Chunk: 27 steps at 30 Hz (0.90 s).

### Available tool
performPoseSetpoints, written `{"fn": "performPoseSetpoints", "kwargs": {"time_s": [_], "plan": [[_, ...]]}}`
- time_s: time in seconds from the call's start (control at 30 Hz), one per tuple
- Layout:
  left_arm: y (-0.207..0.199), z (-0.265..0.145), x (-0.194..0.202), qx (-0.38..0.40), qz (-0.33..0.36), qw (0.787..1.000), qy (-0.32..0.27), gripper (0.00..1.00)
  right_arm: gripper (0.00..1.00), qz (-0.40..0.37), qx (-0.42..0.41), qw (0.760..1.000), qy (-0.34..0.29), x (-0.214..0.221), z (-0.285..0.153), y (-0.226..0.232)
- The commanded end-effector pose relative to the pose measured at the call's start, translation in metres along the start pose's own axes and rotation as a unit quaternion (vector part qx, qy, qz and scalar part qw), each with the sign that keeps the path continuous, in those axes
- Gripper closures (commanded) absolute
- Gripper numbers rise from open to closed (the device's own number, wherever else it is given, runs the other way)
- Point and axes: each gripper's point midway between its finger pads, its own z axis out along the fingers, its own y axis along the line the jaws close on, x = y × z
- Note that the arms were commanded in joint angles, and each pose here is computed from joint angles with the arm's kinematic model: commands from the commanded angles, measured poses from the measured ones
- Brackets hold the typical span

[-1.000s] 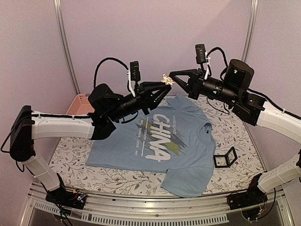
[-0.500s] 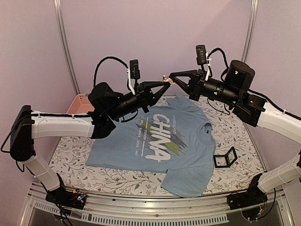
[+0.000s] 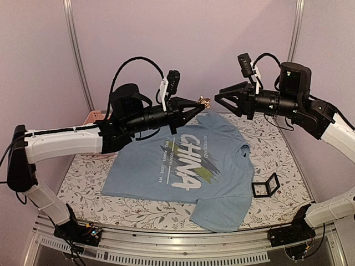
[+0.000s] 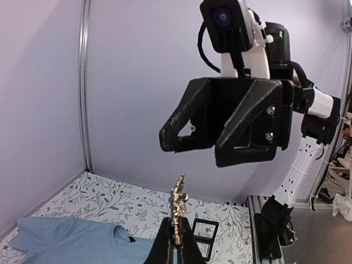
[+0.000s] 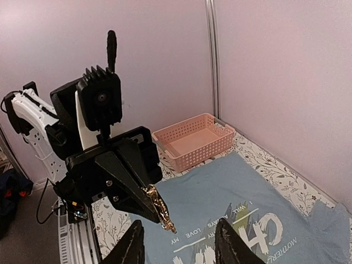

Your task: Pin the brooch onto the clothing

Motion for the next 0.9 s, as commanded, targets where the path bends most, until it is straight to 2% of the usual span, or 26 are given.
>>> {"fn": "performPoseSetpoints", "kwargs": {"time_s": [0.0,0.07,0.13,0.23,0.37,0.67,0.87], "plan": [[-0.005,-0.006,0.01,0.022,0.016,0.997,0.077,1.0,0.51,-0.036,-0.054,0.996,0.056,0.015,-0.024,0.021],[-0.011,-0.005,0.014,0.043,0.003,0.995,0.095,1.0,0.42,-0.037,-0.07,0.994,0.078,0.025,-0.024,0.025],[-0.019,-0.005,0.016,0.066,-0.005,0.993,0.101,1.0,0.42,-0.036,-0.08,0.992,0.093,0.032,-0.02,0.026],[-0.023,-0.006,0.018,0.078,-0.009,0.991,0.106,1.0,0.5,-0.03,-0.099,0.989,0.105,0.038,-0.013,0.029],[-0.024,-0.007,0.02,0.079,-0.004,0.99,0.115,1.0,0.64,-0.029,-0.104,0.988,0.109,0.037,-0.009,0.028],[-0.025,-0.006,0.023,0.084,-0.005,0.989,0.123,1.0,0.75,-0.02,-0.108,0.987,0.117,0.042,-0.005,0.028],[-0.025,-0.005,0.02,0.085,0.001,0.989,0.118,1.0,0.76,-0.014,-0.11,0.986,0.124,0.047,-0.001,0.026]]}}
